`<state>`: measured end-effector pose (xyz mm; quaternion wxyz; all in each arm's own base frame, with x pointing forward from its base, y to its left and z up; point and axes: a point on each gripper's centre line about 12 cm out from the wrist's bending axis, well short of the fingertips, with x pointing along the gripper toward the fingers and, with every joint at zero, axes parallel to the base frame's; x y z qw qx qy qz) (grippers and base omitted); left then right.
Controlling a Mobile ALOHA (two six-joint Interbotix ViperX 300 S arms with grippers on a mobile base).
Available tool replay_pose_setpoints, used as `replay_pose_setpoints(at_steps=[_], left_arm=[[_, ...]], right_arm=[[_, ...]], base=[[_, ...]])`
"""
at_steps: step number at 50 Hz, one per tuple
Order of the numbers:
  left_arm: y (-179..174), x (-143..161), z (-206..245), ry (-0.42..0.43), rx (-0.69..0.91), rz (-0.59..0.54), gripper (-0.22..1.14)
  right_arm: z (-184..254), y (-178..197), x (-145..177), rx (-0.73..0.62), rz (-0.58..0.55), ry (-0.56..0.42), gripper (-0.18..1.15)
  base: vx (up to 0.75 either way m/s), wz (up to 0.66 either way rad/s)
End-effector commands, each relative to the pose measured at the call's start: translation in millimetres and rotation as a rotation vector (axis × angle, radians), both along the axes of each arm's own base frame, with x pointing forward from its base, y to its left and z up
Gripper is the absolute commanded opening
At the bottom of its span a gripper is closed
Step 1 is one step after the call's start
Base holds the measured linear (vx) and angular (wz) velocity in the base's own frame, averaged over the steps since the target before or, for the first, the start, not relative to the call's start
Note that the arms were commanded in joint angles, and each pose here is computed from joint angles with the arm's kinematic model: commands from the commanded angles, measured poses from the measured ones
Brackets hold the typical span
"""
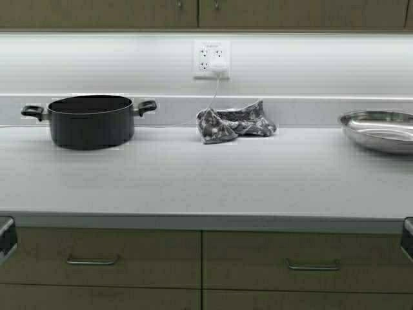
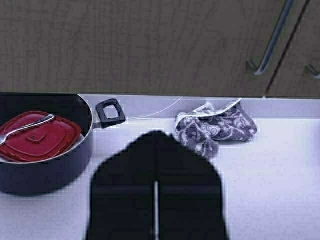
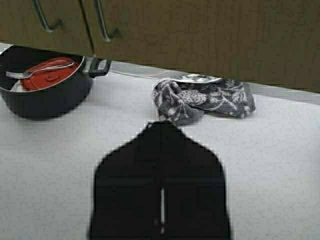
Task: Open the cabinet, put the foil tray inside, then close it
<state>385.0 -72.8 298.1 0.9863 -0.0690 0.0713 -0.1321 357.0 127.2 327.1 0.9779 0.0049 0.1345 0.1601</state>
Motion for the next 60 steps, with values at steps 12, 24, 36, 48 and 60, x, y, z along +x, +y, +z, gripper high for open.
replay_pose_setpoints(at_steps=[12,24,36,48,60], left_arm=[[0.1,-2.9,16.4,-0.047,-0.007,-0.003,0.04],[0.1,-2.9,16.4,-0.047,-0.007,-0.003,0.04],[-0.4,-3.0,16.3,-0.045,-0.006,-0.004,0.04],[0.1,-2.7,16.9,-0.047,-0.006,-0.002,0.04],[0.1,-2.7,17.1,-0.048,-0.008,-0.003,0.04]], right_arm=[[10.3,0.0,-2.2,0.005,0.004,-0.027,0.07],[10.9,0.0,-2.0,0.004,0.004,-0.029,0.07],[11.4,-0.2,-2.3,0.004,0.003,-0.029,0.07],[12.5,-0.3,-2.0,0.005,0.002,-0.031,0.07],[11.2,-0.4,-2.3,0.004,0.002,-0.028,0.07]], base=[[0.0,0.0],[0.0,0.0],[0.0,0.0],[0.0,0.0],[0.0,0.0]])
